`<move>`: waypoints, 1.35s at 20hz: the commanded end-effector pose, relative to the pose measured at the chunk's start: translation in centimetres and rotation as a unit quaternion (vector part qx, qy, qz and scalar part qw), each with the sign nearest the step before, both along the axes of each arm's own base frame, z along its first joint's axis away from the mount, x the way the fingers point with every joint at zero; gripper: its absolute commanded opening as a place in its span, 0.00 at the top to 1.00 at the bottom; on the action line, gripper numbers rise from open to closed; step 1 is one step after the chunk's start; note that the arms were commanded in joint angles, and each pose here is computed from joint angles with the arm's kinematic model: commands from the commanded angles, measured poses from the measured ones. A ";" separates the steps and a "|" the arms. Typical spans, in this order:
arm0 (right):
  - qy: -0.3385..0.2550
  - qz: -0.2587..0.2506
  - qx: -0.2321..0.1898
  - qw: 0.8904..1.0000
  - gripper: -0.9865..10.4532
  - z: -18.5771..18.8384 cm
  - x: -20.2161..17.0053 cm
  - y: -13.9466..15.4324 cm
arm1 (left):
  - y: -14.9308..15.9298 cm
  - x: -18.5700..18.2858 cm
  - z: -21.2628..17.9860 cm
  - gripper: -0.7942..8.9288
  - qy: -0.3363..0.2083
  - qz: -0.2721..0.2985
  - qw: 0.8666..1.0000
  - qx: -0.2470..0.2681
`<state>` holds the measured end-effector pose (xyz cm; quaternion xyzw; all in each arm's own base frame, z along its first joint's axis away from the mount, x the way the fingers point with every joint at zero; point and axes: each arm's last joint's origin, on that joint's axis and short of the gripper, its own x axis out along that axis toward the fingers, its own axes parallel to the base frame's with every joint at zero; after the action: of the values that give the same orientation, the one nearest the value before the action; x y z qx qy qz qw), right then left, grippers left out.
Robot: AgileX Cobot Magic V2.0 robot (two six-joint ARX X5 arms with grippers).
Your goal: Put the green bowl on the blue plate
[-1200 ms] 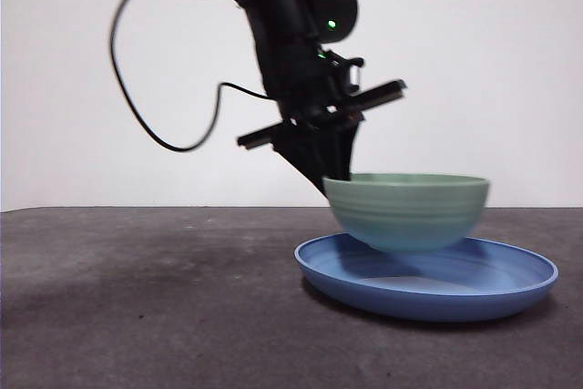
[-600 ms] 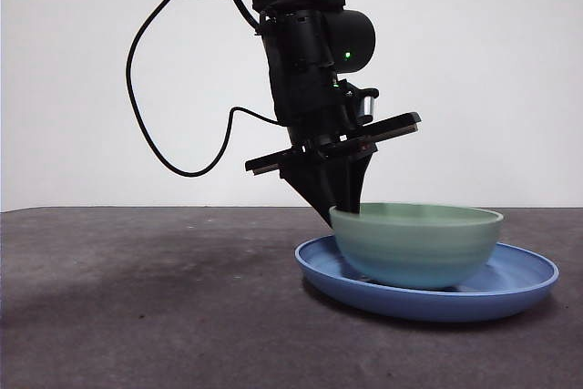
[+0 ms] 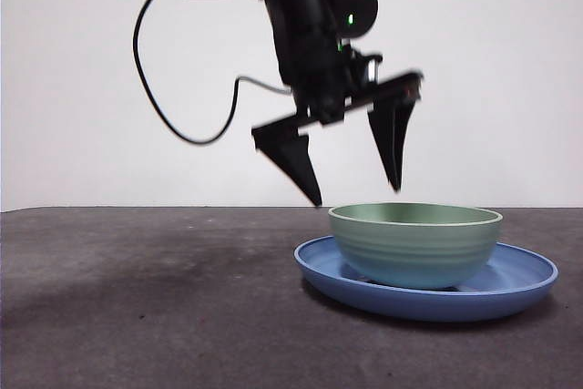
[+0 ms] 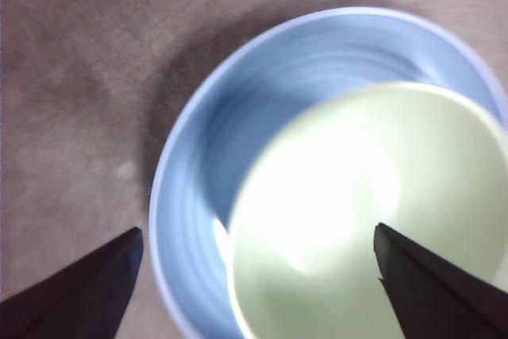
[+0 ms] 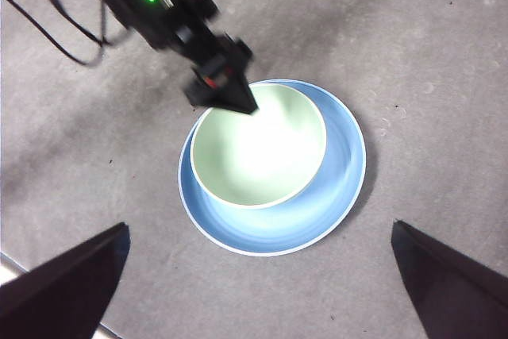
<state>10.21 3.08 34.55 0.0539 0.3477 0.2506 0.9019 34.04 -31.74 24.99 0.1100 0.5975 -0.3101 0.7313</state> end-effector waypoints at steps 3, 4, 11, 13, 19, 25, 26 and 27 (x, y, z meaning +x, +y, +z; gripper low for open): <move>-0.010 0.003 0.000 1.000 0.40 0.5 0.0 0.0 | 0.3 -1.2 3.2 0.43 0.000 -0.050 0.999 0.014; -0.010 0.002 0.001 1.000 0.40 0.5 0.0 0.0 | 0.7 -1.6 4.1 0.43 0.000 -0.054 0.998 0.015; 0.004 -0.005 0.008 1.000 0.40 0.4 0.4 0.1 | 5.4 -6.3 13.1 0.38 -0.068 -0.066 0.995 -0.034; 0.007 -0.005 0.007 1.000 0.40 0.4 0.6 0.1 | 7.0 -7.9 14.7 0.34 -0.086 -0.074 0.993 -0.044; 0.026 -0.005 0.004 1.000 0.40 0.0 1.1 0.3 | 12.1 -13.1 15.3 0.34 -0.127 -0.075 0.986 -0.072; 0.064 -0.005 -0.005 0.998 0.40 -0.6 1.8 0.4 | 17.8 -17.9 10.9 0.34 -0.198 -0.058 0.972 -0.113; 0.071 -0.005 -0.007 0.997 0.40 -0.8 1.9 0.4 | 18.5 -18.6 10.1 0.34 -0.209 -0.056 0.969 -0.121; 0.077 -0.004 -0.009 0.997 0.40 -0.9 2.0 0.4 | 19.1 -19.3 9.4 0.34 -0.219 -0.055 0.966 -0.129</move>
<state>12.16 3.46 33.14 0.0653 0.4256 0.2371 0.8709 14.74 -12.54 34.27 0.1075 0.3830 -0.3852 0.8327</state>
